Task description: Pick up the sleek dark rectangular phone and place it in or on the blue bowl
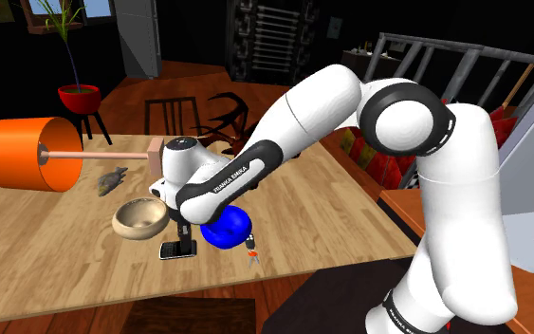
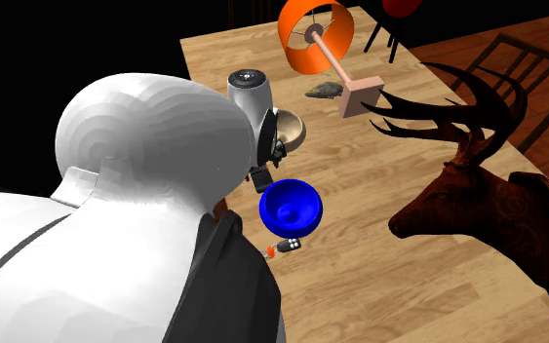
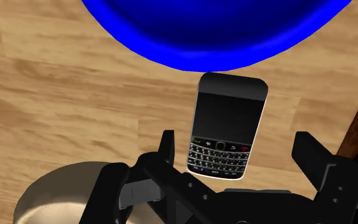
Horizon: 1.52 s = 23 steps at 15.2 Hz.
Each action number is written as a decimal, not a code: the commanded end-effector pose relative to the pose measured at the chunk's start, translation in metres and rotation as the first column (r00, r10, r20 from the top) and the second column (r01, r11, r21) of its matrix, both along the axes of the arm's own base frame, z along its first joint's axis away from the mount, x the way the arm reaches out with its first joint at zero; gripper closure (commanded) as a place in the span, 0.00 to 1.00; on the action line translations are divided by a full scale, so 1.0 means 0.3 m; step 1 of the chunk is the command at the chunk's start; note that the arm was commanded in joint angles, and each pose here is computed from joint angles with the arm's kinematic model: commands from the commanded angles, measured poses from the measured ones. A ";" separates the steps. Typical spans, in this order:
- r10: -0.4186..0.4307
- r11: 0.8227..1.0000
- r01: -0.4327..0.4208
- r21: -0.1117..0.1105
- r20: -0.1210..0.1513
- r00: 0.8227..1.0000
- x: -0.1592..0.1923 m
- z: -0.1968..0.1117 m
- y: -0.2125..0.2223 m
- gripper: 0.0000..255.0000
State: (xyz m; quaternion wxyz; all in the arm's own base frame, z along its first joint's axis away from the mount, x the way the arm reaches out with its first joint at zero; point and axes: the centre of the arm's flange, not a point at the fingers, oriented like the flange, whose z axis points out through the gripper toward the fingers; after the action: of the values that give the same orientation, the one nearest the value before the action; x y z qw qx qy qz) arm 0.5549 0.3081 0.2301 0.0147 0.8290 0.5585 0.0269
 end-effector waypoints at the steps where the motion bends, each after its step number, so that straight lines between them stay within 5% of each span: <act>1: 0.018 1.000 -0.018 -0.002 0.002 1.000 0.009 -0.046 0.026 0.00; 7: 0.018 1.000 -0.018 -0.002 0.002 1.000 0.016 -0.161 0.026 0.00; 15: 0.018 1.000 -0.018 -0.002 0.002 1.000 0.016 -0.161 0.026 0.00; 16: 0.018 1.000 -0.018 -0.002 0.002 1.000 0.016 -0.161 0.026 1.00; 23: 0.018 1.000 -0.018 -0.002 0.002 1.000 0.019 -0.162 0.024 1.00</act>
State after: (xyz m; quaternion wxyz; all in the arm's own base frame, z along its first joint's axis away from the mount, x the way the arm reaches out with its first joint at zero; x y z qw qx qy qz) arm 0.5605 0.3166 0.1827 0.0158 0.8234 0.5665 0.0288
